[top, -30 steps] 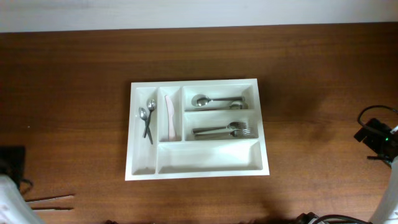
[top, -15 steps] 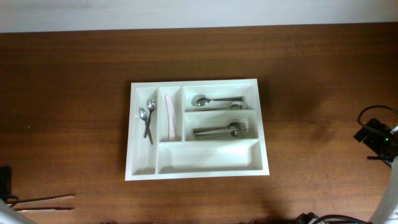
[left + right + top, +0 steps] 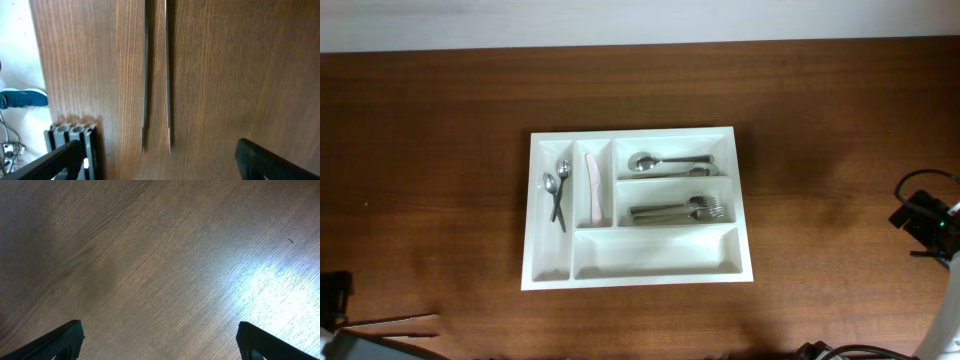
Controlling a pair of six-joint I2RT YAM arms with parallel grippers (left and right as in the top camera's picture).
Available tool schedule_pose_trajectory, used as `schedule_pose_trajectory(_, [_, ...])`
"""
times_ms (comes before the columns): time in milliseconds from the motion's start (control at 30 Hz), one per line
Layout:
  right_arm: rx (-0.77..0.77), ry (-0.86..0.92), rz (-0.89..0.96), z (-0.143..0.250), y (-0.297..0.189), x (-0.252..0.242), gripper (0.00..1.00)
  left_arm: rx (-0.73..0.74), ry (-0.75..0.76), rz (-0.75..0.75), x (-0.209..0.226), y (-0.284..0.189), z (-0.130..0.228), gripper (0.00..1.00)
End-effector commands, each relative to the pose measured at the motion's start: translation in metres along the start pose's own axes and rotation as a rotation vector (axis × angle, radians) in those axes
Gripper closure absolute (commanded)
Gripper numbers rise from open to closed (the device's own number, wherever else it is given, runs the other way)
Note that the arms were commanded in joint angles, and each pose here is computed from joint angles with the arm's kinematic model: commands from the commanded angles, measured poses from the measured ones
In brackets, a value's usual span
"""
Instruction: Pack container
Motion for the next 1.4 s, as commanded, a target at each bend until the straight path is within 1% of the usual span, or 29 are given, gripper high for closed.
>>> schedule_pose_trajectory(0, [-0.001, 0.014, -0.004, -0.001, 0.001, -0.001, 0.01, 0.001, 0.009, -0.006, 0.002, 0.007, -0.002, 0.01])
schedule_pose_trajectory(67, [-0.001, 0.014, -0.004, -0.001, 0.001, -0.001, 0.01, 0.001, -0.022, -0.009, 0.003, 0.008, -0.002, 0.01])
schedule_pose_trajectory(200, [-0.001, 0.014, -0.004, -0.001, 0.001, -0.001, 0.01, -0.011, -0.165, -0.06, 0.014, 0.017, -0.003, 0.01])
schedule_pose_trajectory(400, [-0.001, 0.014, -0.004, -0.001, 0.001, -0.001, 0.01, 0.026, -0.188, -0.094, 0.019, 0.045, -0.007, 0.01])
schedule_pose_trajectory(533, [-0.001, 0.014, -0.004, -0.001, 0.001, -0.001, 0.01, 0.04, -0.123, -0.101, 0.015, 0.063, -0.013, 0.01])
schedule_pose_trajectory(667, [-0.001, 0.014, -0.004, -0.001, 0.001, -0.001, 0.02, 0.053, -0.109, -0.11, 0.012, 0.076, -0.015, 0.01])
schedule_pose_trajectory(800, [-0.001, 0.014, -0.004, -0.001, 0.001, -0.001, 0.01, 0.059, -0.05, -0.112, 0.01, 0.087, -0.019, 0.01])
schedule_pose_trajectory(1100, [-0.001, 0.014, -0.004, -0.001, 0.001, -0.001, 0.01, 0.078, -0.041, -0.129, 0.007, 0.109, -0.021, 0.01])
schedule_pose_trajectory(1367, [-0.001, 0.014, -0.004, -0.001, 0.001, -0.001, 0.01, 0.077, -0.027, -0.125, 0.005, 0.115, -0.023, 0.01])
Point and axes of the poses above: each gripper's point midway between its finger pads, its own y axis out along the fingers, its own x axis along the line the jaws close on, z = x × y, the point moved 6 cm from there along -y, back along the fingers, and after that the axes turned 9 degrees about -y, right-handed, at the moved point
